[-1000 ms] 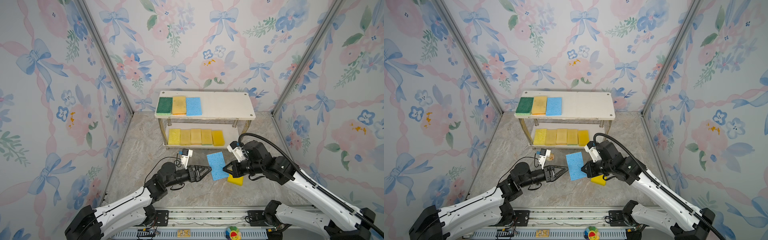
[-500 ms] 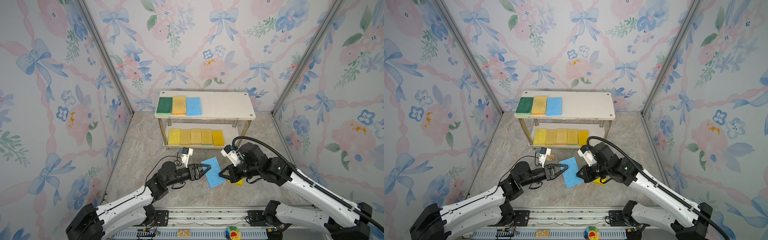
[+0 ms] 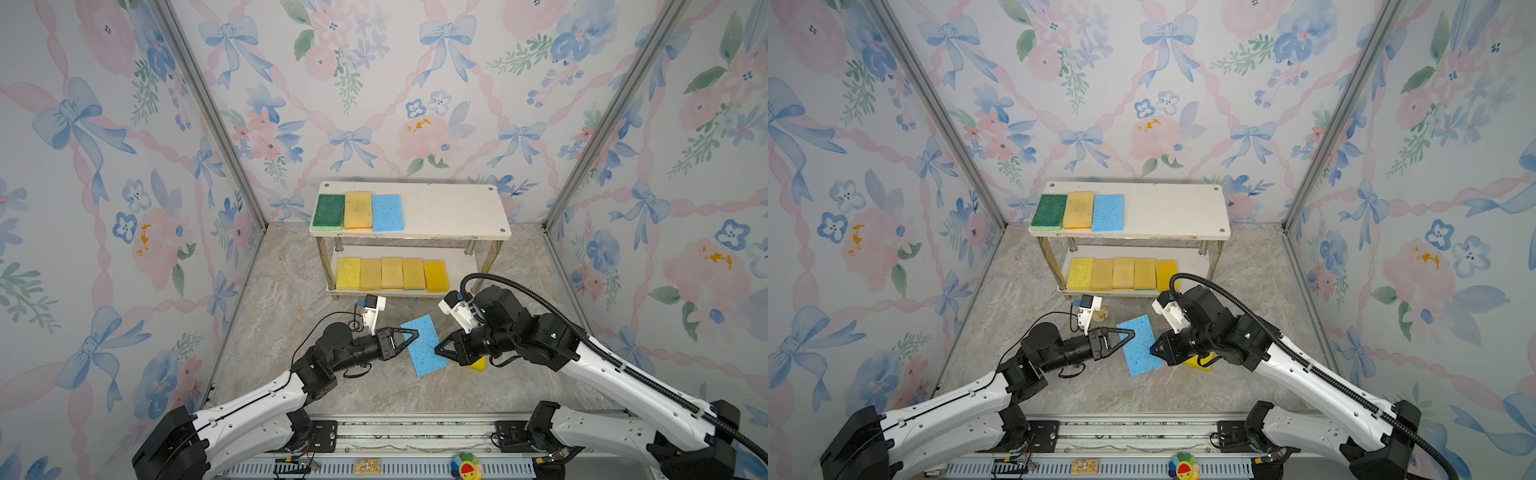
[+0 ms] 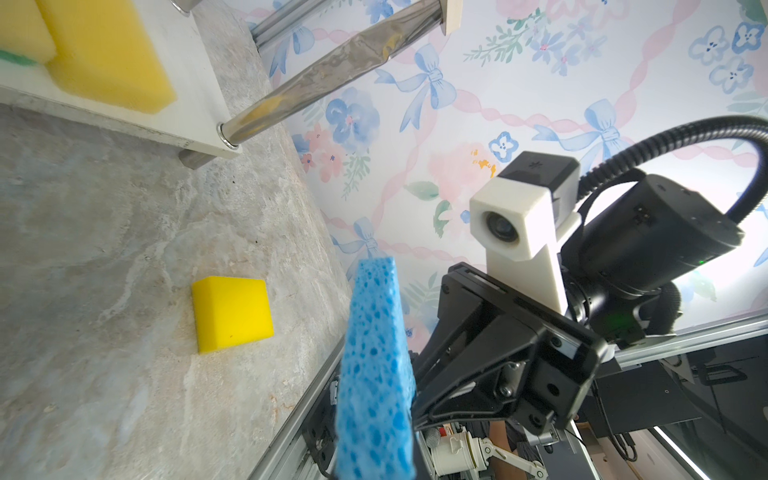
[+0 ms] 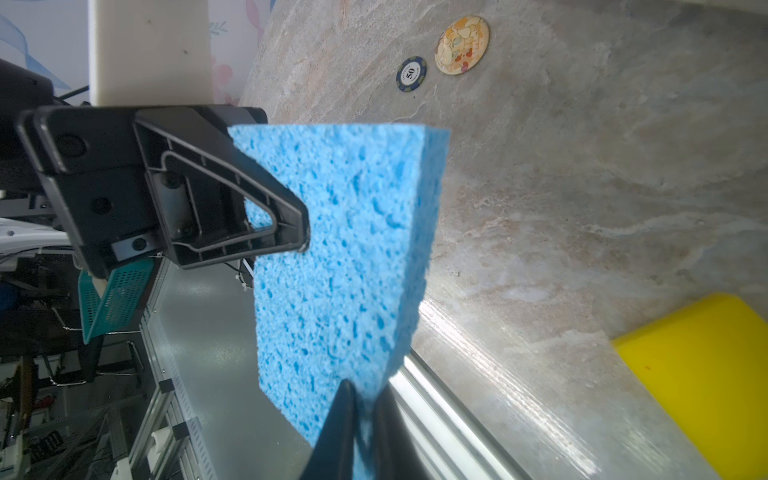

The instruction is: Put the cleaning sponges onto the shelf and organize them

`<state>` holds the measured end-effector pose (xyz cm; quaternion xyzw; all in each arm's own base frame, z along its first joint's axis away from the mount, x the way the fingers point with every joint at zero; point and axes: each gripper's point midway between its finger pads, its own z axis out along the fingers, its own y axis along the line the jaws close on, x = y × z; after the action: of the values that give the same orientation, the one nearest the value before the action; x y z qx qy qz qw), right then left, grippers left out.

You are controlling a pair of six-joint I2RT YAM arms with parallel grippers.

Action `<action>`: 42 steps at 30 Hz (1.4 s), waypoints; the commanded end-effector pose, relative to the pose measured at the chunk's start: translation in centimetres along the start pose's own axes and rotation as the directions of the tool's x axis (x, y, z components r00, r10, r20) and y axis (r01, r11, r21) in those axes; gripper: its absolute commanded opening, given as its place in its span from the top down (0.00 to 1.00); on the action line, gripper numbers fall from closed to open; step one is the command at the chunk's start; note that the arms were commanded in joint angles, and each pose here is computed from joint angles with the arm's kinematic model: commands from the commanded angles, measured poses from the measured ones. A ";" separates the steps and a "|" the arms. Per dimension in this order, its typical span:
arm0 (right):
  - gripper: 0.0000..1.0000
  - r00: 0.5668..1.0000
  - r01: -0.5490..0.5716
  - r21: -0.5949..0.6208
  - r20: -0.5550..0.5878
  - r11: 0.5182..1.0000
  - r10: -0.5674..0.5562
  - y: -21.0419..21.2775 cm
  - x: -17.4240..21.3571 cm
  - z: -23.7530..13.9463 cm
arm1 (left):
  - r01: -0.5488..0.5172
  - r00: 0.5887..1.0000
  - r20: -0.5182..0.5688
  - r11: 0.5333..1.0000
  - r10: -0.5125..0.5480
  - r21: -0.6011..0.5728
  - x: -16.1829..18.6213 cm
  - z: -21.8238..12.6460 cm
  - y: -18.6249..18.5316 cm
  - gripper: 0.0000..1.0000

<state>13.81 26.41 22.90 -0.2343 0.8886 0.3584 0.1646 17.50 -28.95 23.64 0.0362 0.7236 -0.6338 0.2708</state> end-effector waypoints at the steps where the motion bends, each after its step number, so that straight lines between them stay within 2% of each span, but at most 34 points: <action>1: 0.73 0.999 0.028 -0.005 0.033 1.000 -0.028 0.8 -0.8 -0.7 | -0.019 1.000 0.011 0.999 0.019 0.036 -0.4 0.1 -1.2 0.96; 5: 0.39 0.997 -0.017 0.047 0.078 0.999 0.013 0.1 -1.4 -1.6 | 0.011 0.998 0.055 1.000 -0.013 0.026 -1.0 -0.3 -1.0 0.98; 7: 0.26 0.992 -0.068 0.095 0.116 0.993 0.057 -0.7 -1.7 -2.2 | 0.036 0.994 0.102 0.999 -0.037 0.018 -1.6 -0.8 -0.8 0.98; 11: 0.16 0.955 -0.234 0.154 0.223 0.960 0.196 -2.9 -1.9 -3.1 | 0.091 0.966 0.243 0.996 -0.091 0.011 -3.4 -2.5 -0.3 0.98; 14: 0.14 0.929 -0.283 0.084 0.271 0.956 0.251 -2.5 -1.9 -3.0 | 0.113 0.944 0.312 0.994 -0.111 0.012 -4.3 -3.7 0.0 0.98; 18: 0.16 0.921 -0.274 -0.012 0.284 0.962 0.266 -1.0 -2.1 -2.7 | 0.121 0.945 0.307 0.993 -0.114 -0.005 -4.2 -3.8 0.5 0.97; 23: 0.28 0.939 -0.220 -0.085 0.251 0.972 0.234 1.4 -2.5 -1.7 | 0.126 0.950 0.289 0.992 -0.117 -0.011 -3.8 -3.6 0.8 0.97; 29: 0.44 0.951 -0.179 -0.092 0.240 0.979 0.196 2.8 -3.1 -1.3 | 0.111 0.951 0.289 0.994 -0.108 0.006 -4.0 -3.8 0.1 0.97; 42: 0.64 0.954 -0.167 -0.079 0.237 0.983 0.181 3.2 -3.3 -1.1 | 0.103 0.955 0.277 0.995 -0.104 0.017 -4.0 -3.9 -0.1 0.97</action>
<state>14.73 28.24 25.68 -0.1068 0.8758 0.4158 0.2207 19.63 -24.00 26.10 -0.0969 0.6740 -0.6472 0.3427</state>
